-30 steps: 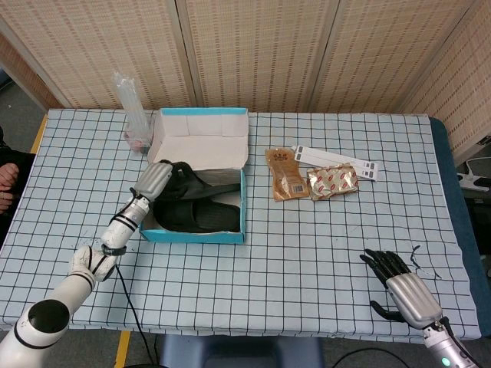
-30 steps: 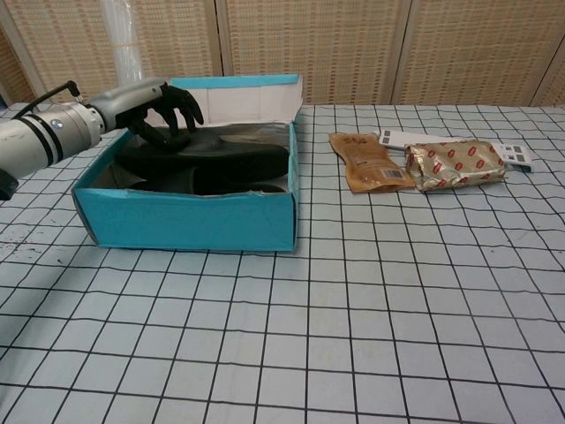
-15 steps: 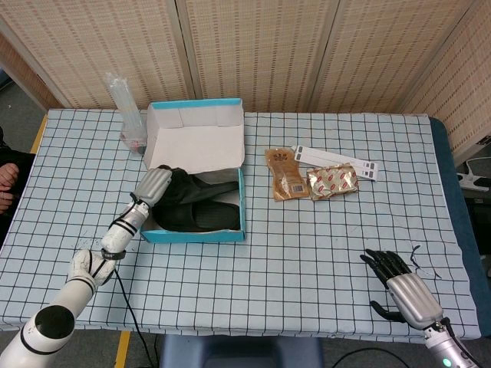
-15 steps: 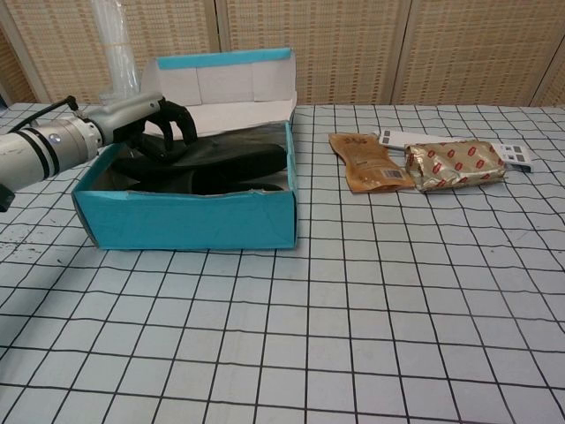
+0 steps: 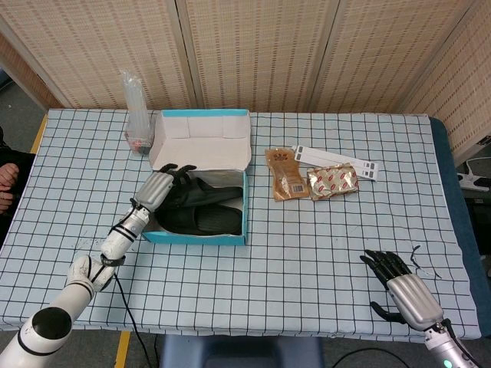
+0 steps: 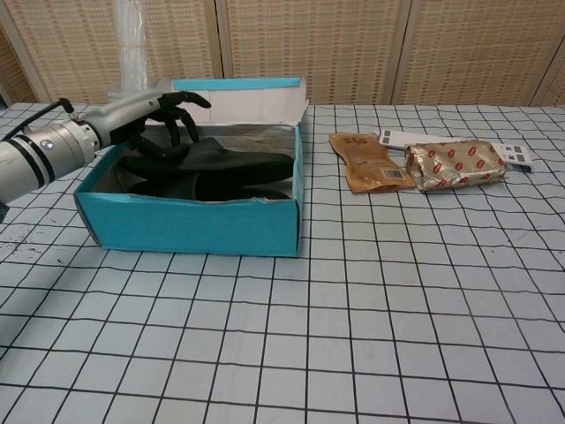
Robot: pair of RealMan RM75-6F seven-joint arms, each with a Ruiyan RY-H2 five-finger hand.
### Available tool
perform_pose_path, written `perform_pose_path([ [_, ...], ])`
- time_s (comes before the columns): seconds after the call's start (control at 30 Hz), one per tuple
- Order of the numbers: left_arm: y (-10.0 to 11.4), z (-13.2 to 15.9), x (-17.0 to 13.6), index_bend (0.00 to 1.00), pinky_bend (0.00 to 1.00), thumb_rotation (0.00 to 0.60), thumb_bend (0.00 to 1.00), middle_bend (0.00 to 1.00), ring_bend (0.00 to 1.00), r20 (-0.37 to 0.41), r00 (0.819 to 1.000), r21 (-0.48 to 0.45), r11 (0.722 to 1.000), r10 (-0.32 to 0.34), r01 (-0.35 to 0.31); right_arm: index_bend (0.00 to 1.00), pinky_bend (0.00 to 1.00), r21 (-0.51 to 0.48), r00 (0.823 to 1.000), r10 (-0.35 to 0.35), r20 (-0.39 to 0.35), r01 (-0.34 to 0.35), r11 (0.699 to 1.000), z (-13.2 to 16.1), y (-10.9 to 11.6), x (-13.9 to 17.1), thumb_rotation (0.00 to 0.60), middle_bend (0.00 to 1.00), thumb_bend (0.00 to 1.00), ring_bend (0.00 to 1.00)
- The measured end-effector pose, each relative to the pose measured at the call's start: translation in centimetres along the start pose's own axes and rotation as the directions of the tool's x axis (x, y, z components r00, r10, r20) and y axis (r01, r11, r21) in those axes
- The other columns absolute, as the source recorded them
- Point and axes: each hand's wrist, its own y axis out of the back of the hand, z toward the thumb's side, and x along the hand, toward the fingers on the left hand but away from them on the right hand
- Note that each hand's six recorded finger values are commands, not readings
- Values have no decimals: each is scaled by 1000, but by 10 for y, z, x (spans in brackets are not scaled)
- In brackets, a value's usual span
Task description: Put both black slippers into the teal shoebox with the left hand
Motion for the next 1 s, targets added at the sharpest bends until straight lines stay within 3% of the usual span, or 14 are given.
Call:
perform_pose_path([
  [0.1,10,3,0,0,44,600,411,5,0,14,999,-36,998,46,-46,0,0,0,1000,-2,-1,2,1000,0,0,1,600,0,217,0],
  [0.37,38,16,-2,0,24,600,404,0,0,83,981,-110,980,173,-163,0,0,5,1000,2,-2,-2,1000,1,-1,0,600,0,217,0],
  [0.6,51,17,-27,0,23,600,405,0,0,124,966,-151,966,227,-208,0,0,8,1000,2,-13,-2,1000,3,-2,0,600,0,217,0],
  [0.83,44,10,-101,0,18,600,404,0,0,89,976,-101,977,197,-188,0,0,51,1000,-20,6,20,999,0,-1,-2,600,0,217,0],
  [0.93,43,11,-148,0,13,600,404,0,0,28,978,-19,978,207,-206,0,0,99,998,-52,40,48,994,-4,1,-2,600,0,217,0],
  [1.0,48,3,-187,0,6,600,404,0,0,-48,972,94,969,232,-227,0,0,131,995,-78,67,69,989,-8,4,-3,600,0,217,0],
])
